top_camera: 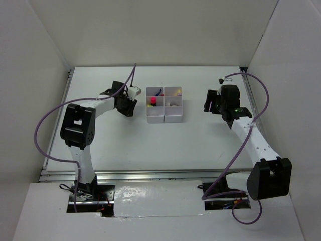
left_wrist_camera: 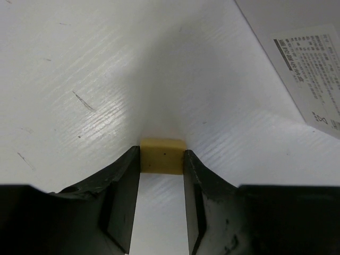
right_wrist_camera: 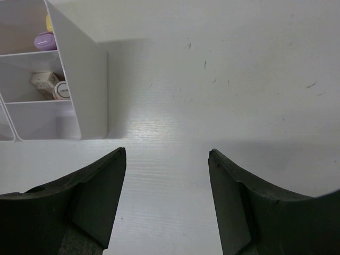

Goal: Sort the stationery into containers
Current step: Pick up the stationery from the center of the board, then place the stationery in the storage box.

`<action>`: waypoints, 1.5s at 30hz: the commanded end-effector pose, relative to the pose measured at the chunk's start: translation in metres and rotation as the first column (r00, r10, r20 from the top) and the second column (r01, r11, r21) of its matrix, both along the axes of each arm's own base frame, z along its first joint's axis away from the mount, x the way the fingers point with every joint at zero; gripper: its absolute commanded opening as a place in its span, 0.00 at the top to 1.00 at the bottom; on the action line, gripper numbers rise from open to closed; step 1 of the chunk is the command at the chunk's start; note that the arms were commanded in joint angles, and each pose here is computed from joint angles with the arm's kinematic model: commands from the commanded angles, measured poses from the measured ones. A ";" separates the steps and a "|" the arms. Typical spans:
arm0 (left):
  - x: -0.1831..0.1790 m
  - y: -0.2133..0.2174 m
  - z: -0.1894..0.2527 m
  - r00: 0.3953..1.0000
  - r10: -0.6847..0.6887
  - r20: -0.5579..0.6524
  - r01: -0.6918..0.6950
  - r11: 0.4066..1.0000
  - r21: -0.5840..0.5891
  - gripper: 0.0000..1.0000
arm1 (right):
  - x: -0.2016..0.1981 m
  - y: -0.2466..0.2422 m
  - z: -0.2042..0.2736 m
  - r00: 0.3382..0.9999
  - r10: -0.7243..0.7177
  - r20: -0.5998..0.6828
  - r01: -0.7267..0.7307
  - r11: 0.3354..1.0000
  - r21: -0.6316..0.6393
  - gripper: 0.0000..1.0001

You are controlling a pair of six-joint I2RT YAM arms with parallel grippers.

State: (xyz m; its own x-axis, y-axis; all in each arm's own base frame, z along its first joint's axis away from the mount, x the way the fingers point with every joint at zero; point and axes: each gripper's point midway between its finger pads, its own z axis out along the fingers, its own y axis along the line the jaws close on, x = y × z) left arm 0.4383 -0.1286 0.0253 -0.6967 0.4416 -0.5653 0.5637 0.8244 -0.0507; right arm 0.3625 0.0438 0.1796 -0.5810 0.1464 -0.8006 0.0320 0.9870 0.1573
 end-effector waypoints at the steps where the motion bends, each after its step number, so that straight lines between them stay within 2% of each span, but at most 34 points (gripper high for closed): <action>1: 0.000 -0.003 0.025 0.997 -0.033 0.067 0.035 0.999 -0.028 0.60 | -0.001 -0.001 0.003 1.000 0.005 0.003 -0.005 1.000 -0.004 0.30; 2: 0.002 -0.006 0.045 0.992 -0.043 0.118 0.048 0.998 -0.040 0.65 | -0.001 -0.002 0.003 1.000 0.003 0.000 -0.003 1.000 -0.005 0.30; 4: 0.001 -0.009 0.069 0.982 -0.063 0.176 0.073 0.996 -0.052 0.68 | -0.002 -0.001 0.004 1.000 0.006 0.005 -0.006 1.000 -0.003 0.30; 7: -0.004 -0.019 0.144 0.933 -0.100 0.345 0.134 0.988 -0.074 0.75 | -0.004 -0.002 0.003 1.000 0.005 0.005 -0.005 1.000 -0.003 0.30; 10: -0.016 -0.034 0.194 0.889 -0.126 0.441 0.186 0.978 -0.094 0.78 | -0.007 -0.004 0.001 1.000 -0.001 0.002 0.001 1.000 -0.005 0.30; 15: -0.046 -0.084 0.225 0.809 -0.267 0.524 0.355 0.932 -0.074 0.75 | -0.007 -0.002 -0.002 1.000 0.000 -0.005 0.000 1.000 0.002 0.30; 19: -0.062 -0.137 0.215 0.772 -0.380 0.510 0.469 0.881 -0.053 0.75 | -0.004 -0.002 0.002 1.000 -0.003 0.004 0.003 1.000 0.002 0.30; 23: -0.063 -0.176 0.204 0.691 -0.487 0.534 0.553 0.832 0.045 0.73 | -0.002 -0.003 0.005 1.000 -0.003 0.008 0.003 1.000 0.001 0.30; 24: -0.062 -0.187 0.189 0.691 -0.512 0.510 0.559 0.826 0.072 0.73 | -0.003 -0.003 0.003 1.000 -0.004 0.003 0.004 1.000 0.002 0.30; 26: -0.057 -0.197 0.188 0.674 -0.532 0.513 0.565 0.818 0.107 0.73 | -0.002 -0.003 0.004 1.000 -0.005 0.003 0.005 1.000 0.001 0.30; 28: -0.048 -0.204 0.167 0.695 -0.539 0.476 0.544 0.827 0.141 0.74 | -0.002 -0.002 0.004 1.000 -0.002 0.003 0.002 1.000 0.001 0.30; 34: -0.026 -0.224 0.158 0.700 -0.529 0.481 0.515 0.839 0.174 0.73 | -0.002 -0.004 0.002 1.000 -0.011 0.001 0.011 1.000 0.001 0.30; 45: -0.021 -0.235 0.126 0.722 -0.538 0.436 0.521 0.836 0.169 0.70 | 0.000 -0.004 0.006 1.000 -0.013 0.007 0.013 1.000 0.009 0.30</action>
State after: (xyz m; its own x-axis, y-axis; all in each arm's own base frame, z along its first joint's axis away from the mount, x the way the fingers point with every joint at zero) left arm 0.4111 -0.3522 0.1395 -0.0452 0.7087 -0.7040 0.8693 0.3752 0.3219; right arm 0.3553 0.0417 0.1675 -0.6104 0.1486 -0.7780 0.0417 0.9869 0.1558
